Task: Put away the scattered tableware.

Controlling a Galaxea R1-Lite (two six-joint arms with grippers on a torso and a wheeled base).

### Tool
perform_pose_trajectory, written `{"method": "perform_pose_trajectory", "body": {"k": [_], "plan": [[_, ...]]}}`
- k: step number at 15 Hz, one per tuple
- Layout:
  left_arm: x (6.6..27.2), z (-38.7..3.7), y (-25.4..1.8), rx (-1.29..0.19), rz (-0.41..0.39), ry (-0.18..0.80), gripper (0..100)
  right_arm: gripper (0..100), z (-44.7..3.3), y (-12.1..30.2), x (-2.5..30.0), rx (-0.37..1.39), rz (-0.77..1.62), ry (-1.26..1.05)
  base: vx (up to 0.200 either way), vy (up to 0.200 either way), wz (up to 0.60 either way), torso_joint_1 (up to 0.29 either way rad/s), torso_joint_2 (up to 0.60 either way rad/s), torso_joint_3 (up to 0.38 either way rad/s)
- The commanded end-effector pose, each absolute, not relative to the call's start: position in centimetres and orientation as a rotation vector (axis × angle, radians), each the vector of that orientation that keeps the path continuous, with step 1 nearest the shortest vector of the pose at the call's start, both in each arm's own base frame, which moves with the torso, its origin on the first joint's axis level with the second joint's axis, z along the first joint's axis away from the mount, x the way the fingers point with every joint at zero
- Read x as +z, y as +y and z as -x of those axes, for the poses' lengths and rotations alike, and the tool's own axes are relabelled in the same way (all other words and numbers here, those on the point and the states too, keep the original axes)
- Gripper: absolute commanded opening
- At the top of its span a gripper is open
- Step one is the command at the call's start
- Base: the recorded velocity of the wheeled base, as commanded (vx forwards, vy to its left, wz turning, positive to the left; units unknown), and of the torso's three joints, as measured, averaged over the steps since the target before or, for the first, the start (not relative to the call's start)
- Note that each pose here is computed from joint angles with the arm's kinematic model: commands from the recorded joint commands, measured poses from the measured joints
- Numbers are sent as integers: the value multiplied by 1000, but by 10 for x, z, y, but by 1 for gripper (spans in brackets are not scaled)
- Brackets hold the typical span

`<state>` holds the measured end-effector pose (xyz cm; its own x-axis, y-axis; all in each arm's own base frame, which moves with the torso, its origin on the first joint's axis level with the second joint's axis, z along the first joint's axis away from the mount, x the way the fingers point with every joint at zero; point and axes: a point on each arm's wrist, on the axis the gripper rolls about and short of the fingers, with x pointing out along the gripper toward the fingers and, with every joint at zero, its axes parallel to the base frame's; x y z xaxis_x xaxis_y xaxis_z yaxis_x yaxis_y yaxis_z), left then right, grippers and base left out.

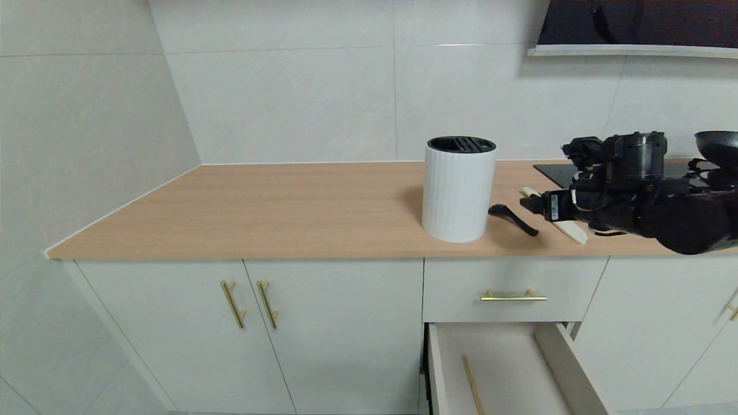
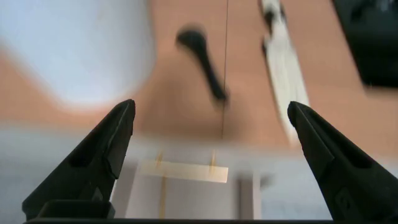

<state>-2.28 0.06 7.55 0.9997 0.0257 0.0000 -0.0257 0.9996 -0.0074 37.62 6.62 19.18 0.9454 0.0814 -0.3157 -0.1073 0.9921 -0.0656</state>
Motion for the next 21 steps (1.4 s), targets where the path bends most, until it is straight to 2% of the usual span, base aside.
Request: {"method": "perform_pose_trajectory", "body": {"k": [1, 7, 21], "plan": [[75, 23, 1, 26, 8, 0, 100, 100, -414, 61, 154, 147, 111, 374, 0, 0, 0, 0, 0, 0], [75, 23, 1, 26, 8, 0, 100, 100, -432, 31, 124, 302, 85, 415, 0, 0, 0, 0, 0, 0], [75, 23, 1, 26, 8, 0, 100, 100, -453, 28, 99, 290, 87, 398, 0, 0, 0, 0, 0, 0]]}}
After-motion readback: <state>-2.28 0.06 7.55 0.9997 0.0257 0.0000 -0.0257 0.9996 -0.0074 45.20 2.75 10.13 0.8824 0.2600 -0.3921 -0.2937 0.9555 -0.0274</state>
